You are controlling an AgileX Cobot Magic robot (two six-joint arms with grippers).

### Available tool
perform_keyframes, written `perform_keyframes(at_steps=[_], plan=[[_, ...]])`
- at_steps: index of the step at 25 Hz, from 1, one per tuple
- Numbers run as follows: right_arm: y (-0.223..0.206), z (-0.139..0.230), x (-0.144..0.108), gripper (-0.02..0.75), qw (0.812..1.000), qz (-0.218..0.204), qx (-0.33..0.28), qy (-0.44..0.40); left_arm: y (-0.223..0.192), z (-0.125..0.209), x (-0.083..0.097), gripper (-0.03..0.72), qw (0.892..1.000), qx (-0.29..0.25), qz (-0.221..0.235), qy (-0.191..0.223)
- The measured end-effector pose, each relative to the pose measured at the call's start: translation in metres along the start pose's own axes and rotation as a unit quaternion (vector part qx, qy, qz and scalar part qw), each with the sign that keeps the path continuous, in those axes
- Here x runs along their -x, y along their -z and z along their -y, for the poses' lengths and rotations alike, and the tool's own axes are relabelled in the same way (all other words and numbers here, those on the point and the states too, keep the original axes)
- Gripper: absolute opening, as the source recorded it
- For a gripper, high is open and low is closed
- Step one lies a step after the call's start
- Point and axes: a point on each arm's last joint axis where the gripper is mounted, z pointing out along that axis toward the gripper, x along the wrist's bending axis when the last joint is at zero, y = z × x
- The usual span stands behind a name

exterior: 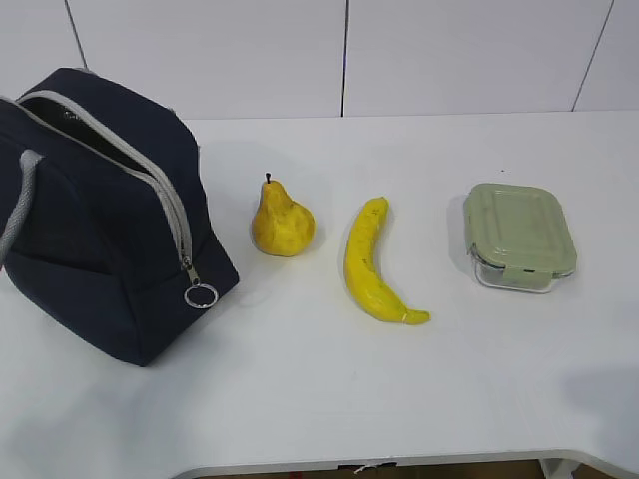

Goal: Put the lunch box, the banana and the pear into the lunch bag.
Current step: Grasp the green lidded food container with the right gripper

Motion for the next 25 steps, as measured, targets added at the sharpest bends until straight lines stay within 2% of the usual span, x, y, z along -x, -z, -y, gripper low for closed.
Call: perform_keyframes(at_steps=[4,12,25], plan=[[0.000,0.000,0.000,0.581,1.000,-0.001,0.000,0.000,0.000,0.000,0.000,0.288,1.000,0.000,0.000,0.000],[0.001,-0.009,0.001,0.586,1.000,-0.001,-0.006,0.000,0.000,0.000,0.000,0.288,1.000,0.000,0.000,0.000],[-0.009,-0.056,0.006,0.587,1.000,-0.005,-0.026,0.003,0.000,0.000,0.000,0.288,1.000,0.000,0.000,0.000]])
